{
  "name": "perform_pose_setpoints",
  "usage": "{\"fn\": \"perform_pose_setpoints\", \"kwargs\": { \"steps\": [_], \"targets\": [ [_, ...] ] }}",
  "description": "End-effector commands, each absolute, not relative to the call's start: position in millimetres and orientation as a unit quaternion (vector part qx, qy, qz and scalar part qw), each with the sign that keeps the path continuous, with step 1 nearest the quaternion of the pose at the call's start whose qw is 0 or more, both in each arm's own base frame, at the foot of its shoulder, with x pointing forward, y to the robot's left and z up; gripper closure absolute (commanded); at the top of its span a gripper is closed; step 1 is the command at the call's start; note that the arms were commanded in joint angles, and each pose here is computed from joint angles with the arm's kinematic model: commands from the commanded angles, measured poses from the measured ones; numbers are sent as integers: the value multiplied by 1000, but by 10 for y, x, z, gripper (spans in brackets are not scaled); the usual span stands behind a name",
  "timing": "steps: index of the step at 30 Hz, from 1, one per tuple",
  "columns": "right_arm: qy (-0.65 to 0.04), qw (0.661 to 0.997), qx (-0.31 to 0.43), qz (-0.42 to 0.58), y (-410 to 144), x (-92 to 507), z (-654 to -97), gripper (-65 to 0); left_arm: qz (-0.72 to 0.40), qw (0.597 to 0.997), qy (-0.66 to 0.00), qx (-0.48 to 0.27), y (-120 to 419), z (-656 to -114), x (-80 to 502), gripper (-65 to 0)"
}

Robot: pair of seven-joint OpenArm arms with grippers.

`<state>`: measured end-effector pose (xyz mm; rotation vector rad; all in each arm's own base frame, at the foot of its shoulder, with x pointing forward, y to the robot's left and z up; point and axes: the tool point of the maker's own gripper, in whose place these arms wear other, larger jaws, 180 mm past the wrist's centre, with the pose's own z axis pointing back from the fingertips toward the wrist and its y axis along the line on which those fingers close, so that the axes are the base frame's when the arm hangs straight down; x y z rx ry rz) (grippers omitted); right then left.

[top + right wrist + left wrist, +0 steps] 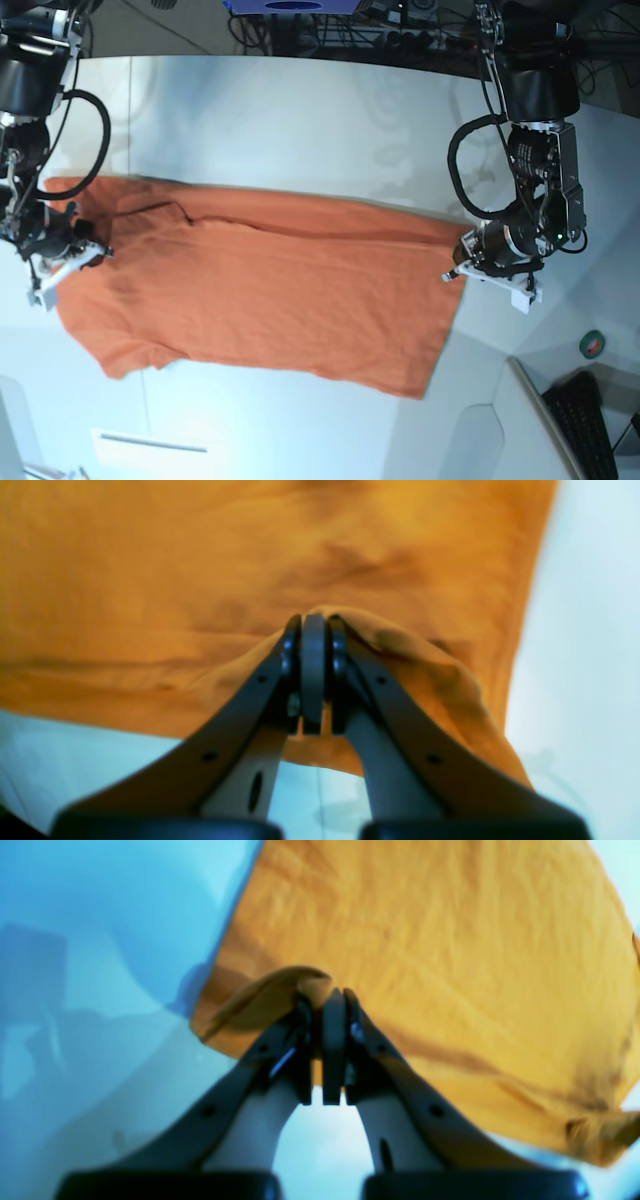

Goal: Layout the t-shirt on the table in an organized manner, then fold the t-shirt properly
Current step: 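Drag the held shirt edge with both grippers to straighten it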

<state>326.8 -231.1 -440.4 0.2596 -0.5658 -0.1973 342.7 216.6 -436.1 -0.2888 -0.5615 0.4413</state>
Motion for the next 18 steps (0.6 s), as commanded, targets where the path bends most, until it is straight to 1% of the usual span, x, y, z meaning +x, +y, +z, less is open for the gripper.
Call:
{"fn": "perform_pose_setpoints", "kwargs": {
  "steps": [1,7,13,18],
  "targets": [
    [-309,939,124,-90,-2364,3426,-4248,0,213,919,-300,-140,2225,-4228,3557,0],
    [-321,932,120,-115,-2506,3425,-4210,0,220,922,-286,-139,2233,-4337,3500,0],
    [-297,937,122,-135,-2570,3319,-4381,0,220,922,-288,-140,2233,-4320,3520,0],
    [-294,938,125,-135,-2540,3308,-4403,0,220,922,-288,-140,2225,-4322,3520,0]
  ]
}}
